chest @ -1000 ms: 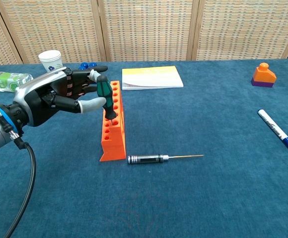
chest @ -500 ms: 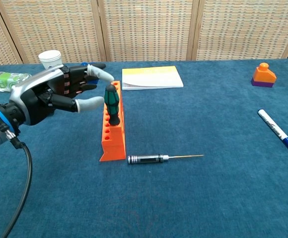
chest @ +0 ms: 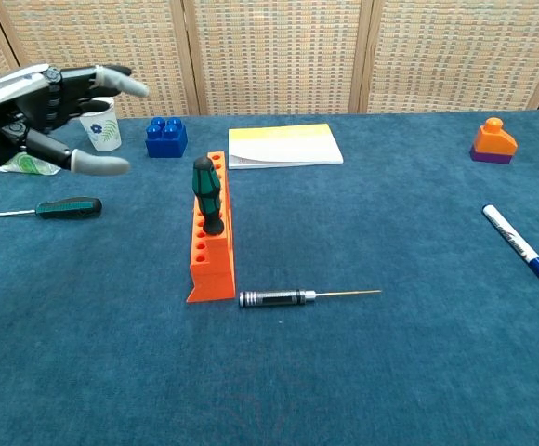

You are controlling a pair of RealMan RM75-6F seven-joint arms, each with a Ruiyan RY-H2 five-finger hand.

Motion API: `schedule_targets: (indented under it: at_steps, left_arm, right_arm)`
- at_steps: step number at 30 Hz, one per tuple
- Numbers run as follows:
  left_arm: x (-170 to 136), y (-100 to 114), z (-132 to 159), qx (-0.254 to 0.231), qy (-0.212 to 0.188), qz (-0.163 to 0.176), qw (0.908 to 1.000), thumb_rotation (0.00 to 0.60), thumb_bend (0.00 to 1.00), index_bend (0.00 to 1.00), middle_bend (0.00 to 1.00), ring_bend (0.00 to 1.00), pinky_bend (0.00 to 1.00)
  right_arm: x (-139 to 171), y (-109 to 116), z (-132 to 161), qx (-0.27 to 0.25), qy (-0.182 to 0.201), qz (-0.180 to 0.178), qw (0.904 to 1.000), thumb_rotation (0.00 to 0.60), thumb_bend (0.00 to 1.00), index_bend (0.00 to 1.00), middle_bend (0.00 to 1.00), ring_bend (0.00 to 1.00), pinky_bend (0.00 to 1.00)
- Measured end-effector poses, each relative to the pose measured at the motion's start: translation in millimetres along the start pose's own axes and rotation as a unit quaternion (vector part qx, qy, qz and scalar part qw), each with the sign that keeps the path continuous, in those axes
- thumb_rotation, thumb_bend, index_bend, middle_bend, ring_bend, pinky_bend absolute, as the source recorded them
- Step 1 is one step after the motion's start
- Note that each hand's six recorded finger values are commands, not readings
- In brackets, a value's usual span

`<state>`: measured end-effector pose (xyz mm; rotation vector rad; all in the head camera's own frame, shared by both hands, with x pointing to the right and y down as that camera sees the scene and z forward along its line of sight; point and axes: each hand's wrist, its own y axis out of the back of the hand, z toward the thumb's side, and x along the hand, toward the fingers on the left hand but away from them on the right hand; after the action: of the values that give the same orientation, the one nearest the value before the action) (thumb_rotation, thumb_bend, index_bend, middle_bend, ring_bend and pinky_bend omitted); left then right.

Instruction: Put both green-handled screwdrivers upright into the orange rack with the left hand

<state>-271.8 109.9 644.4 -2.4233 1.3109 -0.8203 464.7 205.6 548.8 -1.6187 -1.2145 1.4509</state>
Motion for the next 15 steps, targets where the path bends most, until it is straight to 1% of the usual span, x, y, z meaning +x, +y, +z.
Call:
schedule_targets:
  at_steps: [2, 3, 4, 6, 7, 8, 10, 11, 13, 15]
  left_arm:
    - [3, 11, -14, 0.066, 0.029, 0.001, 0.9974, 0.600, 0.00, 0.23, 0.00, 0.00, 0.00]
    - [5, 16, -20, 0.096, 0.042, 0.001, 0.9945, 0.600, 0.00, 0.23, 0.00, 0.00, 0.00]
    - [7, 23, -29, 0.135, 0.060, 0.000, 0.9890, 0.600, 0.00, 0.23, 0.00, 0.00, 0.00]
    - [11, 33, -44, 0.190, 0.090, -0.002, 0.9777, 0.600, 0.00, 0.23, 0.00, 0.00, 0.00]
    - [13, 40, -55, 0.223, 0.112, -0.004, 0.9684, 0.600, 0.00, 0.24, 0.00, 0.00, 0.00]
    - [15, 46, -64, 0.245, 0.129, -0.005, 0.9609, 0.600, 0.00, 0.24, 0.00, 0.00, 0.00]
    - [19, 59, -84, 0.283, 0.165, -0.007, 0.9449, 0.600, 0.00, 0.26, 0.00, 0.00, 0.00]
    - [21, 63, -91, 0.294, 0.176, -0.008, 0.9393, 0.600, 0.00, 0.27, 0.00, 0.00, 0.00]
    - [24, 68, -105, 0.310, 0.197, -0.013, 0.9302, 0.600, 0.00, 0.30, 0.00, 0.00, 0.00]
    - [27, 68, -115, 0.314, 0.210, -0.018, 0.9256, 0.600, 0.00, 0.33, 0.00, 0.00, 0.00]
  right_arm:
    - [0, -1, 0, 0.003, -0.001, 0.000, 1.0000, 0.600, 0.00, 0.00, 0.00, 0.00, 0.00]
    - [-1, -1, 0, 0.004, -0.002, 0.000, 1.0000, 0.600, 0.00, 0.00, 0.00, 0.00, 0.00]
    - [-1, -1, -1, 0.005, -0.003, 0.000, 1.0000, 0.600, 0.00, 0.00, 0.00, 0.00, 0.00]
    - [-2, -2, -2, 0.007, -0.006, 0.000, 1.0000, 0.600, 0.00, 0.00, 0.00, 0.00, 0.00]
    - [-3, -2, -2, 0.008, -0.008, 0.000, 0.9999, 0.600, 0.00, 0.00, 0.00, 0.00, 0.00]
    - [-3, -3, -3, 0.009, -0.010, 0.000, 0.9999, 0.600, 0.00, 0.00, 0.00, 0.00, 0.00]
    - [-5, -3, -4, 0.012, -0.014, 0.000, 0.9998, 0.600, 0.00, 0.00, 0.00, 0.00, 0.00]
    - [-5, -4, -5, 0.014, -0.016, 0.000, 0.9998, 0.600, 0.00, 0.00, 0.00, 0.00, 0.00]
    - [-6, -4, -6, 0.015, -0.019, 0.000, 0.9997, 0.600, 0.00, 0.00, 0.00, 0.00, 0.00]
    - [-7, -6, -7, 0.017, -0.023, 0.001, 0.9996, 0.600, 0.00, 0.00, 0.00, 0.00, 0.00]
